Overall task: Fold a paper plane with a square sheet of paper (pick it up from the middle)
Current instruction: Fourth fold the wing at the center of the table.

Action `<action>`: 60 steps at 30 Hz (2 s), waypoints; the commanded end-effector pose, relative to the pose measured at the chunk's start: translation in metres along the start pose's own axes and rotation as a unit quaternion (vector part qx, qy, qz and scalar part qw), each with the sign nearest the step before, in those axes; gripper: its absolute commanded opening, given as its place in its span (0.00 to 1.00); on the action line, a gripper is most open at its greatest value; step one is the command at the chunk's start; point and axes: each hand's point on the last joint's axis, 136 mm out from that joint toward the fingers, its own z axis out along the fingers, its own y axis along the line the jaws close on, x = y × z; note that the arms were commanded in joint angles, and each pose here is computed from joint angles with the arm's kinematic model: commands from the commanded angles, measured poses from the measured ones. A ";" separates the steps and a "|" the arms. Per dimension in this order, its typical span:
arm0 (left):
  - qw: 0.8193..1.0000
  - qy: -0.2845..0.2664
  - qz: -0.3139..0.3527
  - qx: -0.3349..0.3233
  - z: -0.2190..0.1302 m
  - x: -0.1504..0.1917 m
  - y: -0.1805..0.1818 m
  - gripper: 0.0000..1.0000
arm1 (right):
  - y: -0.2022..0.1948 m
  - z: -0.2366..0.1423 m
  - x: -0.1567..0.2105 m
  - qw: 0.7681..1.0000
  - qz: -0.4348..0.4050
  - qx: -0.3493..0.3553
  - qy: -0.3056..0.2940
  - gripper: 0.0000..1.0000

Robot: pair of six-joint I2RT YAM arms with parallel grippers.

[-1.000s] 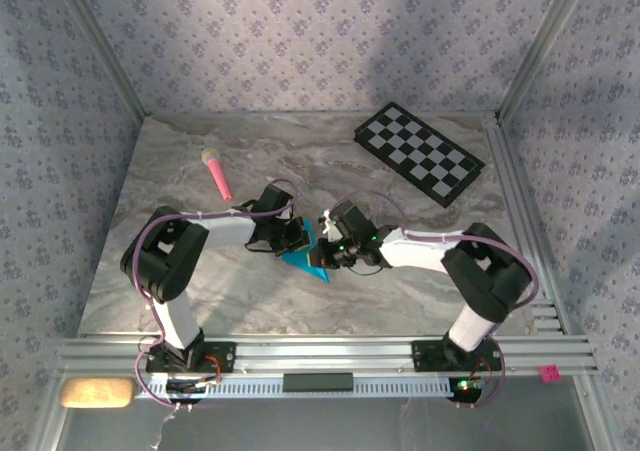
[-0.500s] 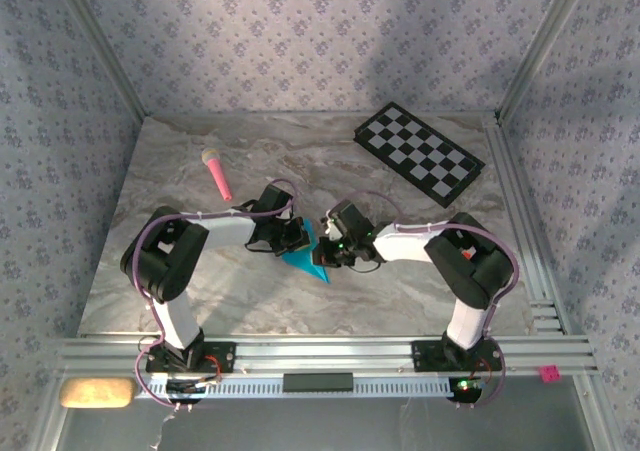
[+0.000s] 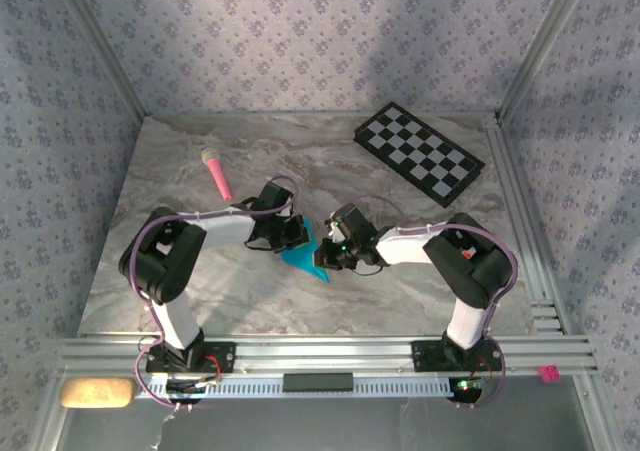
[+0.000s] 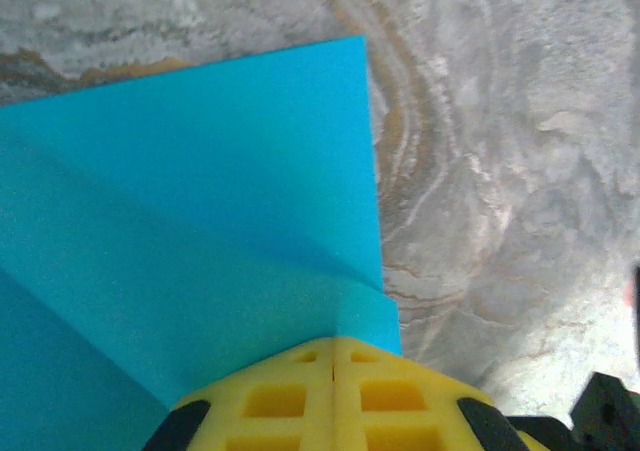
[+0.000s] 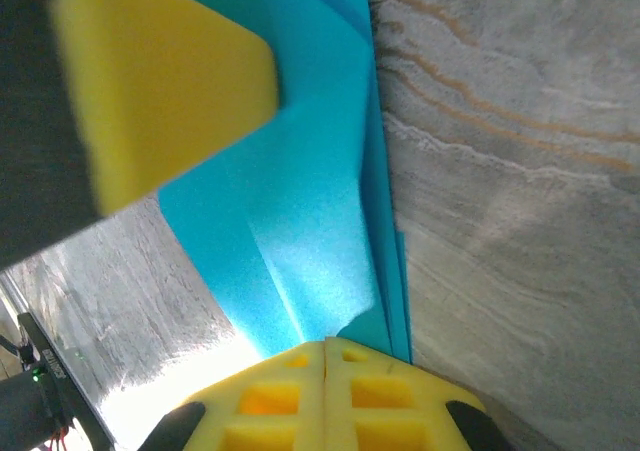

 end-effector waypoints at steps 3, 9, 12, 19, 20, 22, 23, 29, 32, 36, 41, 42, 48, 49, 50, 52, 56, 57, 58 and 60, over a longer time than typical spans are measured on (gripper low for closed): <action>0.999 -0.024 0.021 0.024 -0.026 -0.004 -0.023 0.07 | -0.040 0.007 0.025 0.996 0.045 0.063 0.032 0.02; 1.000 0.002 0.014 0.022 -0.015 0.020 -0.015 0.03 | -0.041 0.007 0.024 0.996 0.048 0.065 0.029 0.01; 1.000 0.012 0.006 0.015 -0.007 0.027 -0.006 0.03 | -0.043 0.007 0.025 0.996 0.050 0.067 0.029 0.01; 1.000 0.014 -0.005 -0.018 0.008 0.023 0.017 0.02 | -0.046 0.008 0.031 0.995 0.049 0.072 0.039 0.00; 1.000 0.011 -0.011 -0.026 0.008 0.020 0.020 0.02 | -0.047 0.008 0.033 0.995 0.047 0.075 0.041 0.00; 0.999 0.006 -0.016 -0.030 0.008 0.015 0.023 0.02 | -0.050 0.007 0.036 0.994 0.045 0.083 0.046 0.00; 0.999 0.002 -0.019 -0.035 0.007 0.012 0.024 0.02 | -0.052 0.008 0.038 0.994 0.043 0.086 0.050 0.00; 0.998 -0.009 -0.028 -0.053 0.002 -0.003 0.033 0.02 | -0.061 0.006 0.046 0.992 0.044 0.102 0.059 0.00; 0.998 -0.013 -0.030 -0.051 0.000 -0.011 0.033 0.02 | -0.064 0.005 0.049 0.991 0.043 0.107 0.061 0.00; 0.999 -0.019 -0.028 -0.043 -0.002 -0.023 0.028 0.02 | -0.065 0.003 0.050 0.991 0.040 0.108 0.064 0.00; 0.998 -0.024 -0.033 -0.048 -0.002 -0.035 0.032 0.02 | -0.067 0.002 0.052 0.991 0.039 0.108 0.068 0.00; 0.998 -0.025 -0.035 -0.050 -0.002 -0.037 0.034 0.02 | -0.067 0.001 0.051 0.991 0.038 0.107 0.067 0.00; 0.997 -0.030 -0.038 -0.057 -0.002 -0.046 0.047 0.02 | -0.068 -0.001 0.051 0.991 0.040 0.106 0.066 0.00; 0.997 -0.031 -0.037 -0.058 -0.002 -0.048 0.049 0.02 | -0.067 0.000 0.050 0.992 0.039 0.105 0.065 0.00; 0.997 -0.033 -0.037 -0.058 -0.003 -0.050 0.052 0.02 | -0.067 0.000 0.050 0.992 0.039 0.104 0.066 0.00; 0.997 -0.036 -0.035 -0.056 -0.005 -0.054 0.054 0.02 | -0.067 0.000 0.050 0.992 0.040 0.104 0.067 0.00; 0.998 -0.043 -0.024 -0.046 -0.010 -0.065 0.057 0.03 | -0.067 0.000 0.050 0.992 0.040 0.103 0.069 0.00; 0.998 -0.045 -0.023 -0.045 -0.012 -0.067 0.059 0.03 | -0.067 0.000 0.051 0.991 0.040 0.103 0.069 0.00; 0.998 -0.046 -0.022 -0.044 -0.013 -0.069 0.060 0.03 | -0.067 0.000 0.051 0.991 0.039 0.103 0.069 0.00; 0.998 -0.047 -0.023 -0.045 -0.015 -0.073 0.065 0.03 | -0.067 0.000 0.051 0.991 0.040 0.104 0.070 0.00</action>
